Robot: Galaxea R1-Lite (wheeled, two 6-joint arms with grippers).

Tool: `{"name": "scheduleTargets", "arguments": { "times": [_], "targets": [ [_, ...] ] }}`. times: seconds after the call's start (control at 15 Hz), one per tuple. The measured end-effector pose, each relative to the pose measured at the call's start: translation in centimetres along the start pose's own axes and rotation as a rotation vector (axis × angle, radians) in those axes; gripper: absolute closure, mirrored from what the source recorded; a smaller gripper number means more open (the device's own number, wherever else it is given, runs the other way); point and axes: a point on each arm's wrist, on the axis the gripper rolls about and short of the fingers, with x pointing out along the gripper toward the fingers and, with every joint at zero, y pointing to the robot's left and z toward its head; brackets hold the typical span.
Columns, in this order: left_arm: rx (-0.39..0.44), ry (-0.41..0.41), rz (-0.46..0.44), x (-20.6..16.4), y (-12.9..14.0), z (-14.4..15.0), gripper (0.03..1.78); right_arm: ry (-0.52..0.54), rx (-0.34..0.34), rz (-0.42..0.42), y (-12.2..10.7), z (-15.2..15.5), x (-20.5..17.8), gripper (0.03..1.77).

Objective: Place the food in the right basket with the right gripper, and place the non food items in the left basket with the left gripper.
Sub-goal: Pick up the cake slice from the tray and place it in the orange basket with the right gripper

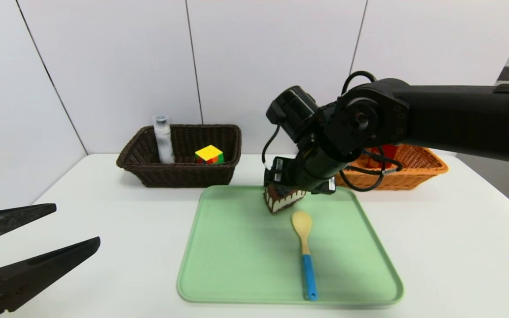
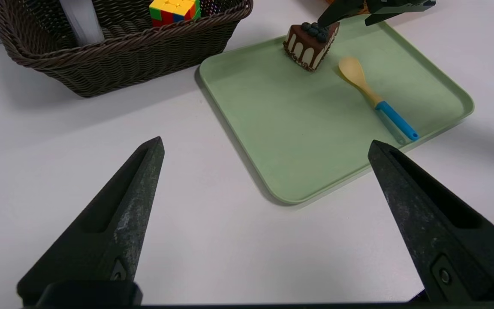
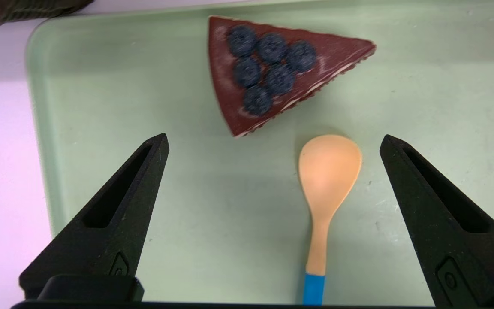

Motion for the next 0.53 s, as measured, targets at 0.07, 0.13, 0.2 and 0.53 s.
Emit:
{"name": "scheduleTargets", "arguments": {
  "times": [0.07, 0.13, 0.2, 0.53],
  "targets": [
    [0.001, -0.007, -0.002, -0.2, 0.0, -0.1, 0.12, -0.003, -0.003, 0.007, 0.2, -0.1, -0.3, 0.1],
    [0.002, -0.014, -0.004, -0.4, 0.0, -0.1, 0.12, -0.004, -0.005, 0.009, 0.3, -0.2, -0.4, 0.1],
    [0.003, -0.024, -0.006, -0.6, -0.1, -0.1, 0.12, -0.006, -0.006, 0.007, 0.4, -0.3, -0.4, 0.1],
    [0.01, -0.068, -0.072, -1.6, -0.3, 0.2, 0.12, -0.023, 0.013, 0.013, 1.1, -0.4, 1.7, 0.1]
  ]
}}
